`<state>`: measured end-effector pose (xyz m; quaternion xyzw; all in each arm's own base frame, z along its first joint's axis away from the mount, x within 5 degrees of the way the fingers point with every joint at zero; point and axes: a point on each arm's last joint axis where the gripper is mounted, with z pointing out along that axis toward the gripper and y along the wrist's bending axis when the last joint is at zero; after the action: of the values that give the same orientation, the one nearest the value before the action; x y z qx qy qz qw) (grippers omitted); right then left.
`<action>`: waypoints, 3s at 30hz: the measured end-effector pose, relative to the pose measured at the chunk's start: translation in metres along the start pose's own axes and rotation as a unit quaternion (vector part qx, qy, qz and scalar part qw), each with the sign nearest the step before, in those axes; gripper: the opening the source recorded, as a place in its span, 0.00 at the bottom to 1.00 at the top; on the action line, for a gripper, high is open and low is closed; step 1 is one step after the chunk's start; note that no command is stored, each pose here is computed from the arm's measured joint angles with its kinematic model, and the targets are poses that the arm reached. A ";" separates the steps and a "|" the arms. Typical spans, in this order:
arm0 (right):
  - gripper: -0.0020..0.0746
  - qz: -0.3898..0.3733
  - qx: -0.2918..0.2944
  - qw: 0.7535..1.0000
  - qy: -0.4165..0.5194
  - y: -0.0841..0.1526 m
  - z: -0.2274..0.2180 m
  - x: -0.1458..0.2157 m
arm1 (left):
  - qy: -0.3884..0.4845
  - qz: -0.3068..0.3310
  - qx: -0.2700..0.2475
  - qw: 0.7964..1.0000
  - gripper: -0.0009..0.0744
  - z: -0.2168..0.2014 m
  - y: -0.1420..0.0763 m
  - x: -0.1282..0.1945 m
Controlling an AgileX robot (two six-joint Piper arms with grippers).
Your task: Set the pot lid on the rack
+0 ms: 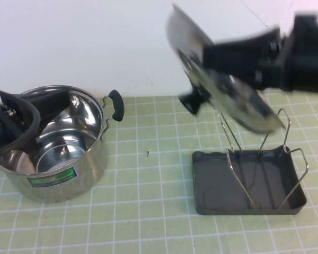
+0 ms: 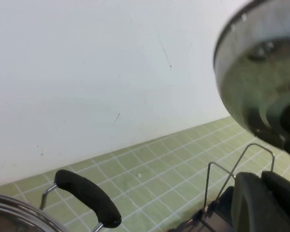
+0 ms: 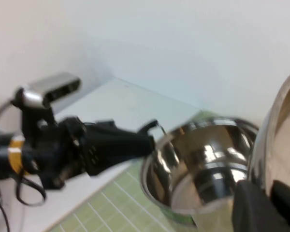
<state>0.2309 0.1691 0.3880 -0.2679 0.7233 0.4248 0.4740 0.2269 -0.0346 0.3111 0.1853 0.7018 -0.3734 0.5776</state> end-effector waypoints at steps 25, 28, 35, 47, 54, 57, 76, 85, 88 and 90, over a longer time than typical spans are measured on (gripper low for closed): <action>0.09 0.041 0.131 0.991 -0.008 -0.041 -0.002 0.067 | 0.013 0.004 0.008 1.000 0.01 0.000 -0.001 0.002; 0.12 0.047 0.126 0.991 0.003 -0.044 0.003 0.072 | 0.018 0.002 0.008 1.000 0.01 0.000 -0.002 0.003; 0.20 0.056 0.127 0.990 0.018 -0.050 0.009 0.079 | 0.028 0.003 0.010 1.000 0.01 0.000 -0.002 0.005; 0.34 -0.015 0.110 0.994 -0.005 -0.033 -0.006 0.065 | 0.037 0.025 -0.071 0.996 0.01 -0.005 0.006 0.003; 0.23 -0.143 0.160 0.975 -0.060 -0.004 -0.053 0.038 | 0.042 0.119 -0.170 0.977 0.01 -0.035 -0.022 -0.015; 0.16 -0.192 0.158 0.964 -0.095 0.018 -0.080 0.029 | 0.035 0.146 -0.208 0.967 0.01 -0.051 -0.037 -0.015; 0.07 -0.255 0.116 0.945 -0.167 0.069 -0.173 0.145 | -0.093 0.195 -0.260 0.941 0.01 -0.116 -0.107 0.074; 0.07 -0.245 0.112 0.952 -0.143 0.062 -0.167 0.161 | 0.012 0.142 -0.091 0.986 0.01 -0.100 -0.118 0.133; 0.07 -0.245 0.112 0.952 -0.143 0.062 -0.167 0.161 | 0.038 0.132 -0.049 0.989 0.01 -0.098 -0.122 0.145; 0.07 -0.245 0.112 0.952 -0.143 0.062 -0.167 0.161 | 0.035 0.130 -0.056 0.989 0.01 -0.098 -0.121 0.147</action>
<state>0.0398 0.0568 0.2951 -0.3186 0.6027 0.2462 0.6890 0.0388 -0.0658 0.2145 0.2557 0.7113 -0.2483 0.6058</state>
